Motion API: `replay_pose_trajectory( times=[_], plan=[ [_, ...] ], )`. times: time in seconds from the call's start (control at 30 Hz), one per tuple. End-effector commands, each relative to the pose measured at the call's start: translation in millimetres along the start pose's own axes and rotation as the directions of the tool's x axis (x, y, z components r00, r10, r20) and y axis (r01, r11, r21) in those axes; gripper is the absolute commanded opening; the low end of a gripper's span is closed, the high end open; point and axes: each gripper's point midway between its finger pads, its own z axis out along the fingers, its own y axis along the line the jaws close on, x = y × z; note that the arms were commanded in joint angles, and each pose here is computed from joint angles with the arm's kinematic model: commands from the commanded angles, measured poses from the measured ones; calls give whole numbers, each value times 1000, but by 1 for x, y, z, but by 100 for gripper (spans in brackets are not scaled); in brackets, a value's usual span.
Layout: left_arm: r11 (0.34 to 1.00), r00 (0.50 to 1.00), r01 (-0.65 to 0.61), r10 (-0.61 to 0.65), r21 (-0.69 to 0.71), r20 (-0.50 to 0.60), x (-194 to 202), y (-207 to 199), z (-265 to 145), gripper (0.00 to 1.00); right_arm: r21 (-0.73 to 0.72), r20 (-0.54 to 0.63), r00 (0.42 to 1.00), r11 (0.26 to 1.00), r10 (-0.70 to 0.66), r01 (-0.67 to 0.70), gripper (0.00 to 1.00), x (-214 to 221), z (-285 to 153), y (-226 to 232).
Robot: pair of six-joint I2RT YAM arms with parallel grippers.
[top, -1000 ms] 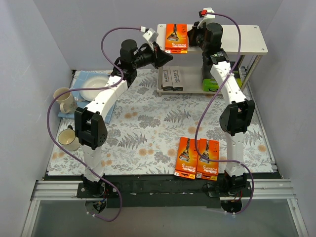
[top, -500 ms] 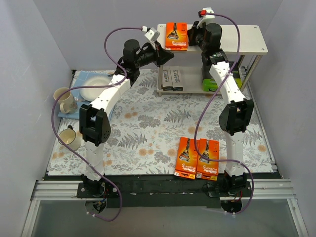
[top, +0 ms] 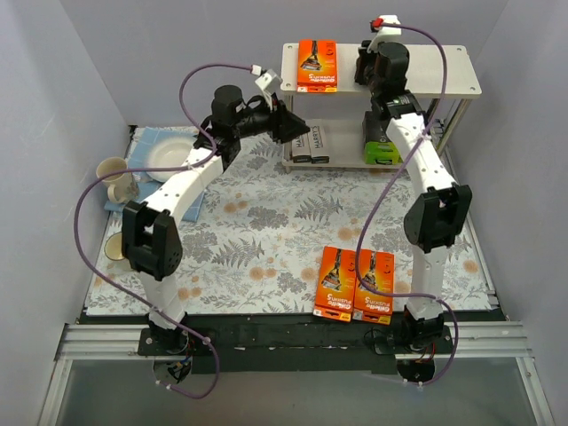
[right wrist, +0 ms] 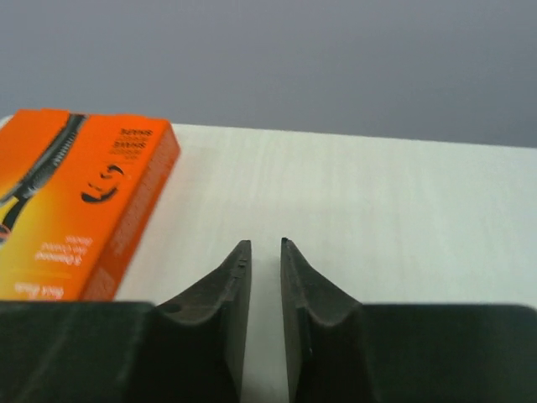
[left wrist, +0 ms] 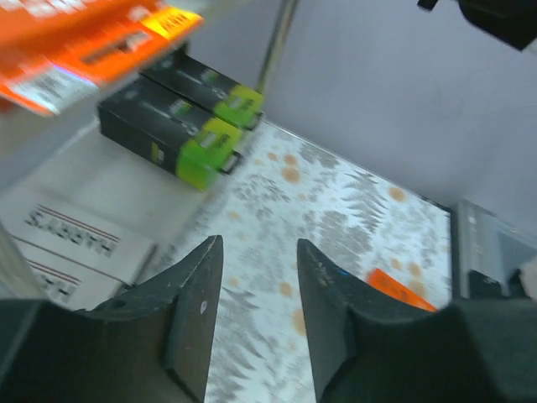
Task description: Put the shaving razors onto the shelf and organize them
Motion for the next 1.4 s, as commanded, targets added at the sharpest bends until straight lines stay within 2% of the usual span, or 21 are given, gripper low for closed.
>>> replay_pose_trajectory(
  times=[0.0,0.03,0.07,0.1,0.17,0.2,0.23,0.3,0.33,0.37,0.47,0.53,0.63,0.7,0.73,0.77,0.87,0.97,1.13,1.2,1.37],
  plan=[
    [997,999,-14,18,80,-38,1,-67,-49,44,140,148,988,990,-53,32,37,-100,-94,-38],
    [998,998,5,-1,67,-60,13,-68,-55,46,125,139,987,990,-87,70,39,-96,-108,-38],
    [998,997,25,-20,64,-79,25,-72,-61,48,84,32,995,992,-98,95,40,-42,-116,-35],
    [996,990,71,-64,51,-123,53,-71,-67,49,53,146,986,995,-87,80,46,-76,-156,-29],
    [992,983,116,-109,44,-149,70,-82,-78,51,-80,113,990,992,-90,99,56,-51,-189,-10],
    [989,977,142,-134,38,-165,80,-83,-81,53,-120,53,994,988,-92,98,64,-20,-214,-7],
    [983,965,183,-174,31,-197,101,-85,-87,53,-141,-81,993,987,-86,74,68,19,-231,-7],
    [973,950,230,-219,24,-222,117,-88,-89,57,-164,-250,966,986,-60,19,78,71,-266,-6],
    [965,937,260,-248,17,-246,132,-89,-90,57,-183,-351,934,983,-71,6,80,103,-285,-7],
    [959,927,284,-273,9,-258,138,-89,-90,57,-204,-378,922,979,-87,8,81,117,-296,-6],
    [949,908,315,-306,-14,-287,158,-89,-86,57,-197,-504,856,980,-113,14,81,169,-330,-17],
    [946,901,323,-313,-19,-301,165,-91,-83,57,-125,-608,792,992,-51,-33,81,201,-345,-31],
    [948,898,317,-307,-20,-315,173,-93,-79,57,-32,-745,667,998,8,-49,81,243,-370,-55],
    [951,899,309,-301,-24,-318,175,-92,-77,57,17,-842,538,999,41,-51,81,266,-381,-66],
    [951,898,309,-299,-21,-323,177,-93,-76,57,36,-854,514,995,80,-95,80,264,-379,-66],
    [952,900,306,-295,-18,-322,176,-94,-74,57,58,-899,426,991,105,-122,78,278,-386,-66],
    [955,901,297,-288,-23,-324,177,-92,-70,57,115,-927,336,978,169,-173,75,292,-398,-63],
    [958,904,286,-281,-33,-323,177,-89,-67,57,151,-944,266,974,193,-169,75,304,-410,-63],
    [964,912,260,-261,-45,-317,174,-80,-61,58,190,-954,208,973,214,-129,72,313,-415,-70],
    [965,913,258,-259,-47,-315,173,-78,-59,58,223,-959,154,968,238,-112,68,325,-422,-72],
    [958,907,284,-281,-35,-315,174,-78,-52,58,256,-962,64,956,267,-143,64,348,-430,-65]
  ],
)
